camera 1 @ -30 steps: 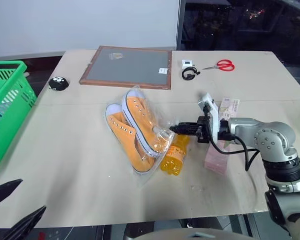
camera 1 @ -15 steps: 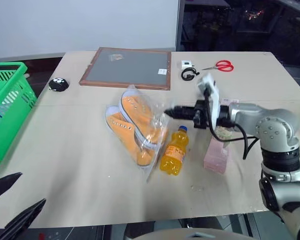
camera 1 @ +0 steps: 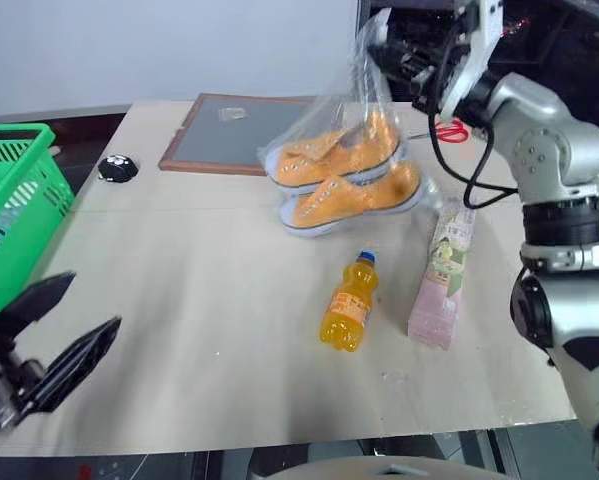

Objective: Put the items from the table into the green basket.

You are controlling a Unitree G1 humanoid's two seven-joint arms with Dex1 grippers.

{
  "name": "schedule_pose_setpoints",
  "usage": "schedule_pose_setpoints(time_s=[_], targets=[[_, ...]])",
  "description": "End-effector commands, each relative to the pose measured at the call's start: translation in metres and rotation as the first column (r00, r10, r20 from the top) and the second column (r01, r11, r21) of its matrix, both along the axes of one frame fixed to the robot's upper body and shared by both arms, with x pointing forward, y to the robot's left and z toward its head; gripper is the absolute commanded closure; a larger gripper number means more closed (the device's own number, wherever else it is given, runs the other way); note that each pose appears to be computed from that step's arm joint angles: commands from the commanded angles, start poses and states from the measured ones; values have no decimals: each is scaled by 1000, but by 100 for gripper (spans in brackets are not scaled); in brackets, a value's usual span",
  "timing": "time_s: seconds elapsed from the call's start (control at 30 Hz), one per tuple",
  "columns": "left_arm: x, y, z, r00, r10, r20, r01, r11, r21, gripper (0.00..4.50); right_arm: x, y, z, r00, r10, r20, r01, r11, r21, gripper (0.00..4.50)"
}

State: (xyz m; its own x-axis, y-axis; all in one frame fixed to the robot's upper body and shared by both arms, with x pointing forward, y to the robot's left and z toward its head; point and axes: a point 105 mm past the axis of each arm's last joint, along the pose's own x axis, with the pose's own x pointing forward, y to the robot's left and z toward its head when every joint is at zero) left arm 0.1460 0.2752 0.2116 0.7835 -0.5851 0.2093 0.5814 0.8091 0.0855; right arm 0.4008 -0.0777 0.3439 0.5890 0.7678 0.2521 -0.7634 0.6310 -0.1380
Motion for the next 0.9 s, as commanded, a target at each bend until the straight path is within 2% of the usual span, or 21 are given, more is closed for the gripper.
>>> schedule_pose_setpoints(time_s=[0.03, 0.13, 0.2, 0.43, 0.57, 0.63, 0.73, 0.8, 0.87, 0.9], targets=[[23, -11, 5, 999, -29, 39, 29, 1000, -1, 0, 3, -42, 61, 965, -152, 214, 136, 987, 91, 446], [40, -18, 7, 997, -59, 53, 59, 998, -4, 0, 13, -65, 75, 933, -251, 256, 232, 967, 103, 446], [51, -28, 5, 993, -105, 44, 106, 994, -4, 0, 19, -92, 86, 888, -366, 280, 345, 931, 124, 446], [75, -42, 10, 981, -185, 56, 184, 983, 18, 0, 15, -158, 113, 723, -599, 344, 582, 797, 163, 446], [83, -52, 13, 971, -225, 75, 225, 974, 18, 0, 10, -190, 115, 624, -699, 350, 690, 703, 172, 446], [87, -55, 11, 968, -239, 73, 238, 971, 17, 0, 10, -211, 103, 579, -745, 330, 751, 645, 139, 446], [89, -57, 9, 967, -245, 67, 245, 969, 16, 0, 20, -226, 63, 603, -740, 300, 784, 618, -51, 351], [88, -57, 7, 967, -247, 55, 247, 969, 19, 0, 23, -241, 38, 559, -755, 342, 829, 522, -201, 253], [87, -57, 5, 968, -248, 42, 247, 969, 28, 0, 17, -263, 29, 489, -788, 375, 872, 424, -245, 148], [87, -56, 5, 968, -249, 38, 248, 968, 31, 0, 12, -270, 31, 460, -791, 404, 887, 389, -248, 111]])
